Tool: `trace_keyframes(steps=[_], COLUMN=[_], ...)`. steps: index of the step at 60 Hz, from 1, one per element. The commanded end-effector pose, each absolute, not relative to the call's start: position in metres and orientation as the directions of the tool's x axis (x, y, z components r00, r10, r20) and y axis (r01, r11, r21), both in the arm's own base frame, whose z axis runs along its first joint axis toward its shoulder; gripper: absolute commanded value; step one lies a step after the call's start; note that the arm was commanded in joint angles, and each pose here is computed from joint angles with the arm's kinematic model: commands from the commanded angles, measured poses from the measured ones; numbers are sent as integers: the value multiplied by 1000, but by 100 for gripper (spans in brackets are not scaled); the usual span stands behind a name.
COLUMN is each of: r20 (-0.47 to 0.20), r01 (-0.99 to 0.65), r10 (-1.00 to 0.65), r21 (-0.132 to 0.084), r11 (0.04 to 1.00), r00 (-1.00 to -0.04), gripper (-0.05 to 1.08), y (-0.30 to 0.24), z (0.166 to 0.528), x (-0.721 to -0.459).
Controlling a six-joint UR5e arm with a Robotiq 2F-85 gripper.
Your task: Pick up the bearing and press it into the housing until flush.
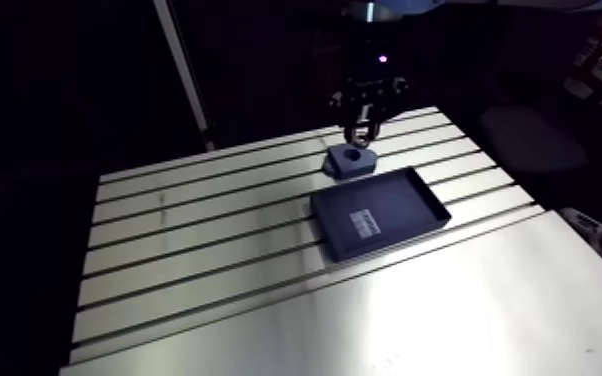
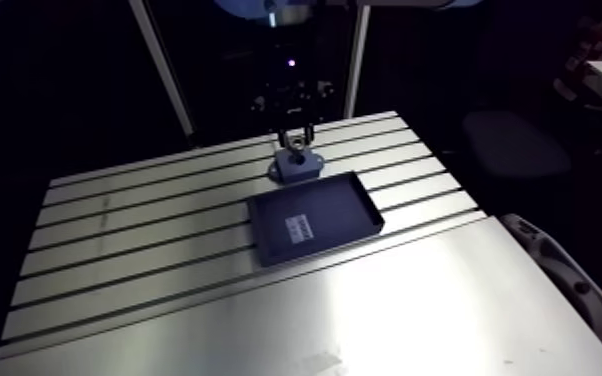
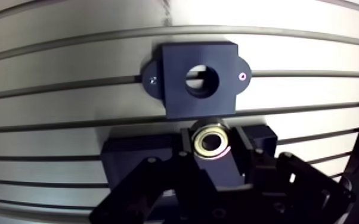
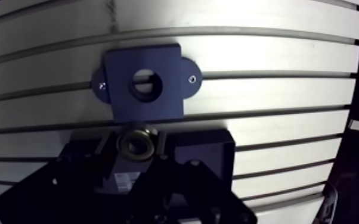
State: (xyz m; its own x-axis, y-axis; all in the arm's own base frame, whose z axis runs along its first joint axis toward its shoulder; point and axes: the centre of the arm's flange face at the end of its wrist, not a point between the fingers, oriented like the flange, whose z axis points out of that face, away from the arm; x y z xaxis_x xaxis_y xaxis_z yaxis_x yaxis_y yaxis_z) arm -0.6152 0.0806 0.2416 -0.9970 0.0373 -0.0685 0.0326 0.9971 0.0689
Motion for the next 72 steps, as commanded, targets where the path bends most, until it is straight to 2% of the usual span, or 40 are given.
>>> trace_keyframes(steps=[1,29,39,72], r20=[-59,-54,-59,-71], r01=[30,29,28,26], r10=[35,34,32,30], r21=[85,82,66,61], r11=[996,996,997,998], r00=[-998,-998,-998,-997], gripper=[72,72,72,72], y=[86,88,86,86], z=[232,217,205,196], x=[-632,-641,-643,-643])
